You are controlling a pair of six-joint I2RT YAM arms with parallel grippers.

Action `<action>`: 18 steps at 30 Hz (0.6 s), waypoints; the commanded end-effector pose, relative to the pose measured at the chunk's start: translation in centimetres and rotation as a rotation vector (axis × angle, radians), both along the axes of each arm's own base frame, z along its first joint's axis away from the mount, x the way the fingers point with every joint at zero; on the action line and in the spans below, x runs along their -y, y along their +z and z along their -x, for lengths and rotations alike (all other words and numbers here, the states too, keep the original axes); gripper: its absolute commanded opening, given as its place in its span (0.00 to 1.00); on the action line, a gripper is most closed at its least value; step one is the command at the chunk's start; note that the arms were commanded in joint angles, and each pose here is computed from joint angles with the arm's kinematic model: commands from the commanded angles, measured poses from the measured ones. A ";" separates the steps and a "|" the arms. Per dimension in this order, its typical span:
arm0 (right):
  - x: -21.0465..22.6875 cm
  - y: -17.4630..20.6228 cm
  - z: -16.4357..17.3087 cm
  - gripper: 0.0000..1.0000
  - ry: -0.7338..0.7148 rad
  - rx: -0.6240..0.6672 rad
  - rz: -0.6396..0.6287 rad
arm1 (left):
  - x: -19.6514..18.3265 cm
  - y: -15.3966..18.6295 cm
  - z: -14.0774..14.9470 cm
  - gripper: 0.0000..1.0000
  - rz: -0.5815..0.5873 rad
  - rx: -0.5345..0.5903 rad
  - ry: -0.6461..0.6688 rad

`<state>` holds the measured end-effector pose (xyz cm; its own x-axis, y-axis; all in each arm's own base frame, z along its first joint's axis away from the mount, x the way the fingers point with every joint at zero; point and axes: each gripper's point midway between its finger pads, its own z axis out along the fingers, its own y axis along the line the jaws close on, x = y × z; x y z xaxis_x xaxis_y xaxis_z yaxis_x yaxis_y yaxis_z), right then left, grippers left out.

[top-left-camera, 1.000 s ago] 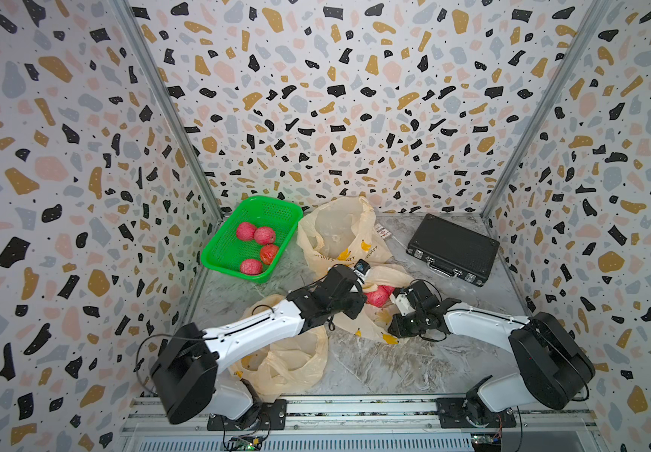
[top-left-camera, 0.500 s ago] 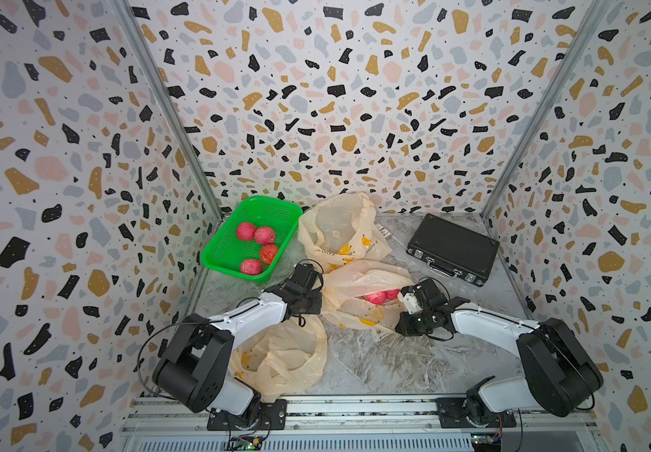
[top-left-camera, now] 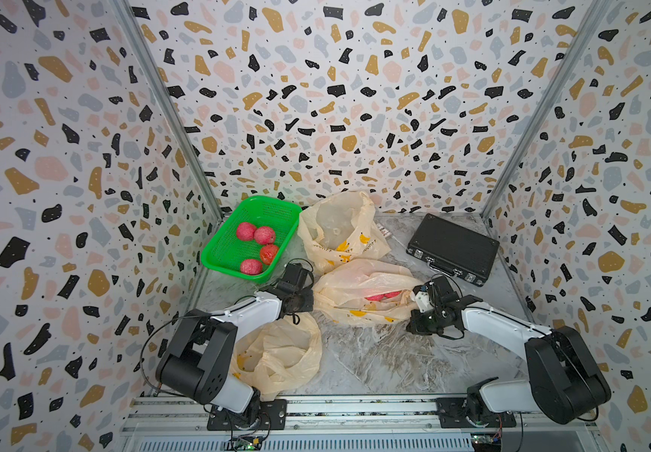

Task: Untie the knot of a plastic bag & take out the apple
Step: Untie the plastic bag at the center of the board.

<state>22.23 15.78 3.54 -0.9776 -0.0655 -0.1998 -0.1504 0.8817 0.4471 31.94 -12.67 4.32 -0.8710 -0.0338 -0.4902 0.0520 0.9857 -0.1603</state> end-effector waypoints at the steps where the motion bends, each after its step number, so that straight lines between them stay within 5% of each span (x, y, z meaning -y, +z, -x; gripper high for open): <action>1: 0.2 1.0 0.8 0.06 0.018 -0.007 -0.012 | -0.2 0.9 0.2 0.01 0.020 0.054 -0.009; 3: -0.6 1.6 0.9 0.09 0.049 -0.023 -0.052 | 0.9 1.8 0.1 0.12 0.073 0.082 -0.049; 6: -1.6 2.9 1.2 0.19 0.096 -0.043 -0.103 | 2.1 4.0 0.1 0.42 0.123 0.159 -0.087; 7: -1.7 3.4 1.3 0.24 0.104 -0.046 -0.110 | 2.2 4.9 0.3 0.60 0.132 0.187 -0.092; 8: -1.8 4.1 1.4 0.30 0.108 -0.043 -0.123 | 2.2 5.8 0.7 0.95 0.145 0.211 -0.093; 11: -2.5 5.9 1.8 0.47 0.119 -0.028 -0.178 | 1.9 8.2 1.7 0.99 0.193 0.279 -0.080; 18: -4.6 7.6 3.1 0.57 0.187 -0.103 -0.281 | 2.4 14.6 4.5 0.99 0.213 0.415 -0.156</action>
<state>20.37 19.33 10.05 -0.9692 -0.1638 -0.1838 -0.2444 0.7299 0.6383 28.41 -14.62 17.24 -0.6265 -0.0987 -0.7731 0.2546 0.9116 -0.3228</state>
